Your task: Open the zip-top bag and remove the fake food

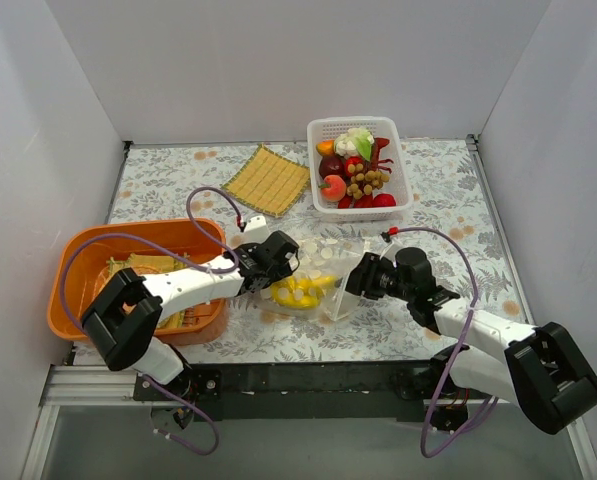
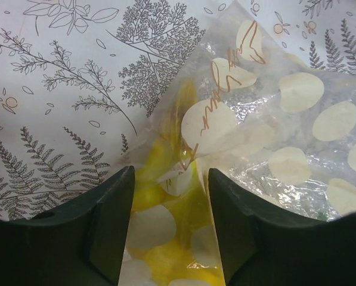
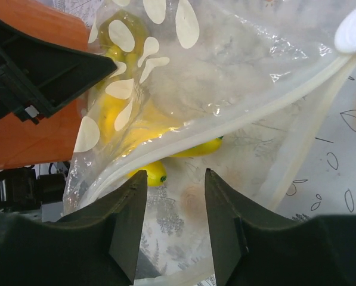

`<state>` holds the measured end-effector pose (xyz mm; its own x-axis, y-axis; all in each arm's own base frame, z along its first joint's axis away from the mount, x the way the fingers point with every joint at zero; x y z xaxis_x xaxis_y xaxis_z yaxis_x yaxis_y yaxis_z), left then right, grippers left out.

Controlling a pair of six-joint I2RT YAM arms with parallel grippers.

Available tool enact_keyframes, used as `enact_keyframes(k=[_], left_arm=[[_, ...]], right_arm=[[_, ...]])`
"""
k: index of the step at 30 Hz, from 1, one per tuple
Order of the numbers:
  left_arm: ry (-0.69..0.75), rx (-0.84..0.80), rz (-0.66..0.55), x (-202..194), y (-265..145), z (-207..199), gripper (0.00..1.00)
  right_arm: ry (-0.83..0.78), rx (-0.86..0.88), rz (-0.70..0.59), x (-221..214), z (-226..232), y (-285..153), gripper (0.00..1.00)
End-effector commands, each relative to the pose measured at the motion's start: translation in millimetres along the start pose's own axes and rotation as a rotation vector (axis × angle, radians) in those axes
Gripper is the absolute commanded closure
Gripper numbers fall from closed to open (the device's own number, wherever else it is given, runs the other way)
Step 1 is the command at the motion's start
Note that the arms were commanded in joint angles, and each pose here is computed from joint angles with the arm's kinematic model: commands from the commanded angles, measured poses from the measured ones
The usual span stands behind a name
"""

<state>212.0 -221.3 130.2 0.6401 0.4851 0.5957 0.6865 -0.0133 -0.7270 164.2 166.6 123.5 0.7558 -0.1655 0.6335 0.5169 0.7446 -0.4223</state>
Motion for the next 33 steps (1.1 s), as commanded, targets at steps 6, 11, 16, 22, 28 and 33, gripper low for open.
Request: enact_keyframes(k=[6, 11, 16, 22, 28, 33], left_arm=[[-0.075, -0.091, -0.093, 27.4, -32.4, -2.3, 0.44], [-0.080, -0.077, -0.081, 27.0, -39.4, 7.5, 0.51], [-0.056, -0.104, -0.021, 19.4, -41.9, 12.7, 0.58], [-0.035, -0.129, 0.031, 15.0, -48.9, 19.1, 0.59], [-0.007, -0.096, 0.049, 9.0, -43.5, 24.7, 0.57], [0.001, -0.122, 0.068, 6.2, -39.6, 19.6, 0.59]], right_arm=[[0.015, -0.098, -0.019, -9.5, -22.0, 4.4, 0.55], [0.073, -0.163, -0.023, -14.1, -40.9, -2.8, 0.70], [0.080, -0.184, -0.022, -14.9, -46.6, -5.1, 0.73], [0.077, -0.161, -0.017, -14.0, -45.2, -4.1, 0.73], [0.065, -0.125, -0.027, -6.4, -39.1, -3.5, 0.73], [0.051, -0.105, -0.029, -0.2, -34.9, -2.5, 0.73]])
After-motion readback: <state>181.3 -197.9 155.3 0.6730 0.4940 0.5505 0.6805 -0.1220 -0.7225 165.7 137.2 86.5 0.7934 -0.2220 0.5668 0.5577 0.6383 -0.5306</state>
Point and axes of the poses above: each gripper's point midway between its finger pads, its own y axis out along the fingers, its own z axis along the line the jaws close on, x = y × z, the point moved 9 cm from there along -y, back along the fingers, and after that the axes turned 11 degrees about -y, right-handed, at the moved point
